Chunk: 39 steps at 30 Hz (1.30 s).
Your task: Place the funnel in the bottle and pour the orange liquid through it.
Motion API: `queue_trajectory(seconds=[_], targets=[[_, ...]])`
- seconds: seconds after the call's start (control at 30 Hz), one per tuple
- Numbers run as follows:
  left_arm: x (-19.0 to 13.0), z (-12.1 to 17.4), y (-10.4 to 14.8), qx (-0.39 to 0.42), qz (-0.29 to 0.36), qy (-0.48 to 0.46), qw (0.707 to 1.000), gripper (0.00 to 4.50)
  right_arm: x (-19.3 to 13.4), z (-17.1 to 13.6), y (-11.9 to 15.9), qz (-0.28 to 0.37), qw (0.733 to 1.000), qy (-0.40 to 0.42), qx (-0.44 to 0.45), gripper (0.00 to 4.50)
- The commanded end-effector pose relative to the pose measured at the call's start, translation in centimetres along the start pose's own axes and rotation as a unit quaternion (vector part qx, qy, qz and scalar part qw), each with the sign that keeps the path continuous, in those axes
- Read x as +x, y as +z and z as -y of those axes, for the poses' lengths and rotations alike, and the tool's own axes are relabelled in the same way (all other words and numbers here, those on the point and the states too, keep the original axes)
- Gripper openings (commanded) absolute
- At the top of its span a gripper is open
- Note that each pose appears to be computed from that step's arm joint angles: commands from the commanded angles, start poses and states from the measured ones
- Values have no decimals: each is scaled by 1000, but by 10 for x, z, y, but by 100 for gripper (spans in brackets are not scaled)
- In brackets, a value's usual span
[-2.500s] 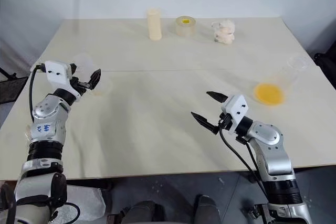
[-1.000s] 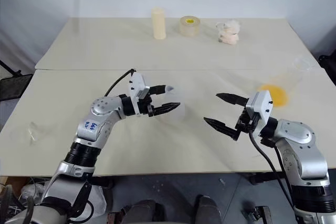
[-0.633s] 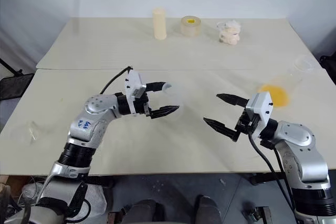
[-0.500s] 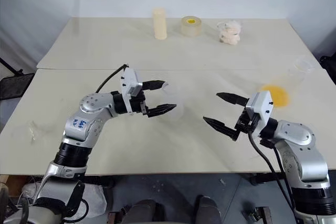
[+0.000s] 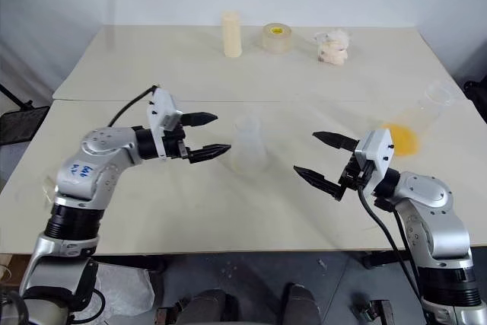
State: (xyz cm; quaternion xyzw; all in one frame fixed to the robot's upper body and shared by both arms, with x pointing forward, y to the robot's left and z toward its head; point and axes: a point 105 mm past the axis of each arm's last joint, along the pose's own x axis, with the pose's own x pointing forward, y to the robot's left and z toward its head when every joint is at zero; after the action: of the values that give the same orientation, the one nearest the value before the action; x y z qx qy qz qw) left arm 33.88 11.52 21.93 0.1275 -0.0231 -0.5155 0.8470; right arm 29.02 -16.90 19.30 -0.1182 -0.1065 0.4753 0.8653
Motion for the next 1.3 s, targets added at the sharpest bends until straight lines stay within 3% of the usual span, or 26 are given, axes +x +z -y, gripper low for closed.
queue_trajectory(seconds=[0.03, 0.13, 0.3, 0.43, 0.7, 0.83, 1.0, 1.3], targets=[[-27, -5, 20, 14, 34, 36, 999, 447, -2, 4, 11, 14, 1000, -1, -17, 450], [-46, -10, 22, 10, 51, 84, 995, 447, -2, 2, 11, 17, 1000, 8, -13, 450], [-115, -5, -9, 2, 26, 218, 976, 447, 2, -12, 9, 27, 996, 80, 14, 450], [-166, 5, -32, -16, 6, 340, 940, 447, 9, -30, 6, 15, 985, 170, 32, 450], [-222, 42, -50, -28, 11, 482, 876, 447, 31, -43, 14, 81, 971, 218, 55, 450], [-261, 62, -60, -29, -3, 576, 817, 447, 42, -46, 10, 93, 966, 233, 65, 450], [-292, 82, -66, -43, -2, 644, 764, 447, 45, -46, 14, 114, 960, 245, 68, 450], [-293, 83, -74, -50, -10, 673, 738, 447, 46, -47, 13, 112, 957, 259, 66, 450]])
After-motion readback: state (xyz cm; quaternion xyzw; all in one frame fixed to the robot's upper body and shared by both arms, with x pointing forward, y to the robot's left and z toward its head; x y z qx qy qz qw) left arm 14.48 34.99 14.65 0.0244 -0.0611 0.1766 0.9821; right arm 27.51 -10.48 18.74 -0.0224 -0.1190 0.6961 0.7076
